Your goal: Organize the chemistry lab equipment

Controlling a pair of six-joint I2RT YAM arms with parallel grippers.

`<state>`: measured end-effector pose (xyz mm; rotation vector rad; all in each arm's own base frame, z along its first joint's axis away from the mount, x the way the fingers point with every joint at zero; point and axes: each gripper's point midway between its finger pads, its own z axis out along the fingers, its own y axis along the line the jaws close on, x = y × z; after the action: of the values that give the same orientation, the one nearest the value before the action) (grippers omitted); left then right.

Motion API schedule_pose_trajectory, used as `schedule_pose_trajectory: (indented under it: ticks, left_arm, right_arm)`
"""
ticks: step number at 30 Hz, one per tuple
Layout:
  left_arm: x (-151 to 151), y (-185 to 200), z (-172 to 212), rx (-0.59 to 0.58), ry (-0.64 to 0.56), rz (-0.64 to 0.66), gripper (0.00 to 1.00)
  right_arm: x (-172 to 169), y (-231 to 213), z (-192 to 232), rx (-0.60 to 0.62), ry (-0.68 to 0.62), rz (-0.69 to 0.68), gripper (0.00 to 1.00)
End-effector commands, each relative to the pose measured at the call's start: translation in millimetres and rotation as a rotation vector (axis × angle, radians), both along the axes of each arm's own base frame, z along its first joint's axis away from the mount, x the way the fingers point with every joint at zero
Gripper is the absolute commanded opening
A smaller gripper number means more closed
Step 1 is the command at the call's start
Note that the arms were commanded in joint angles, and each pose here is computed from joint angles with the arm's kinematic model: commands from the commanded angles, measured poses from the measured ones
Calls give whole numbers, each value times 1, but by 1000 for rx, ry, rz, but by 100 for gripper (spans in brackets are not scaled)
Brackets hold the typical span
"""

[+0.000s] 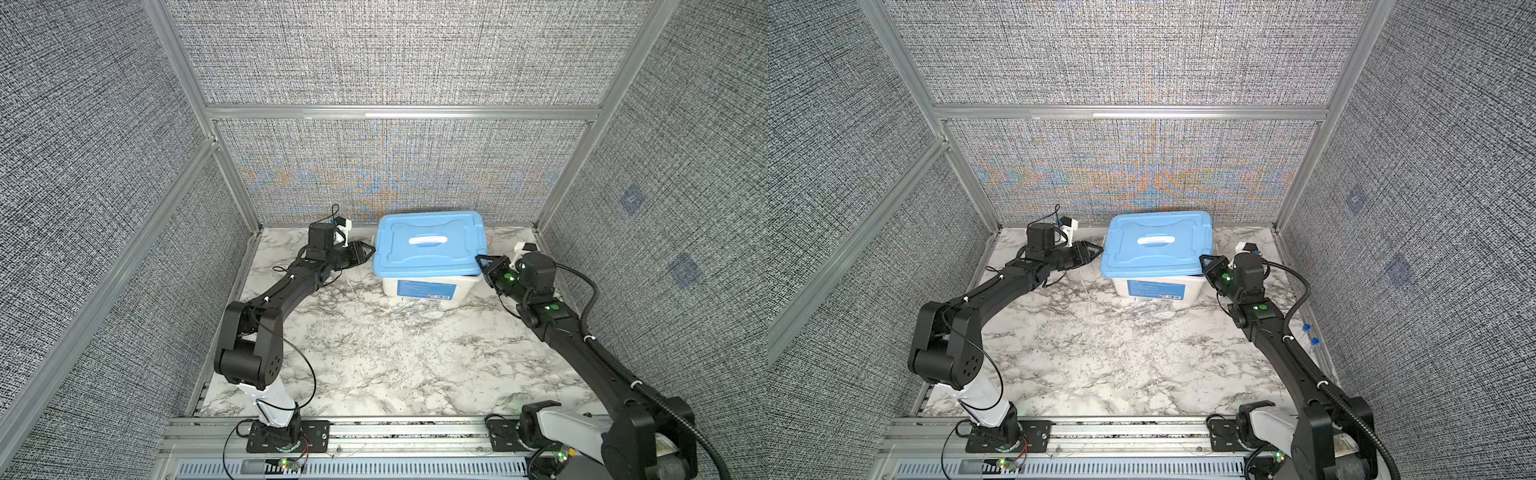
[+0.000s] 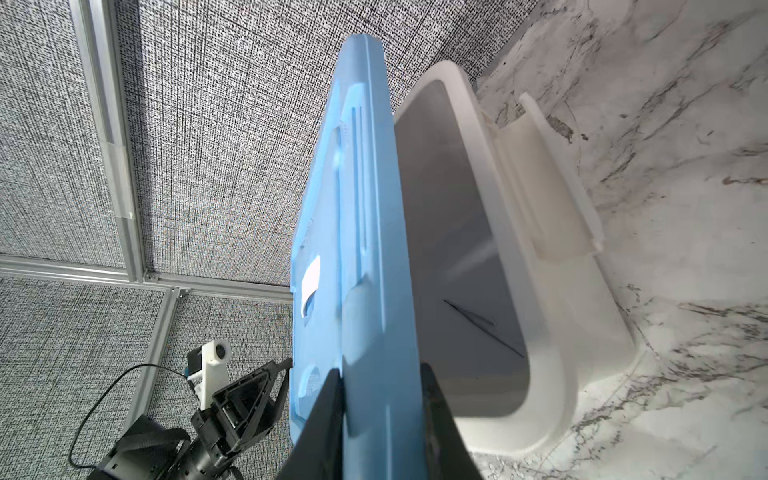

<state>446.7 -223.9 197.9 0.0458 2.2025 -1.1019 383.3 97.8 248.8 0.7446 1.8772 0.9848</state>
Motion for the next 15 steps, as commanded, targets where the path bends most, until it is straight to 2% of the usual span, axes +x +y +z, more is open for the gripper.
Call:
schedule_pose_trajectory:
  ticks: [1, 7, 15]
  left_arm:
    - [3, -7, 9, -30, -23, -16, 45]
    - [4, -14, 4, -34, -16, -33, 45]
    - [4, -27, -1, -40, -7, -63, 45]
  right_arm:
    - [3, -18, -6, -66, -4, -100, 20]
    - [5, -10, 4, -84, -31, -95, 20]
    - [-3, -24, -11, -135, 0, -137, 20]
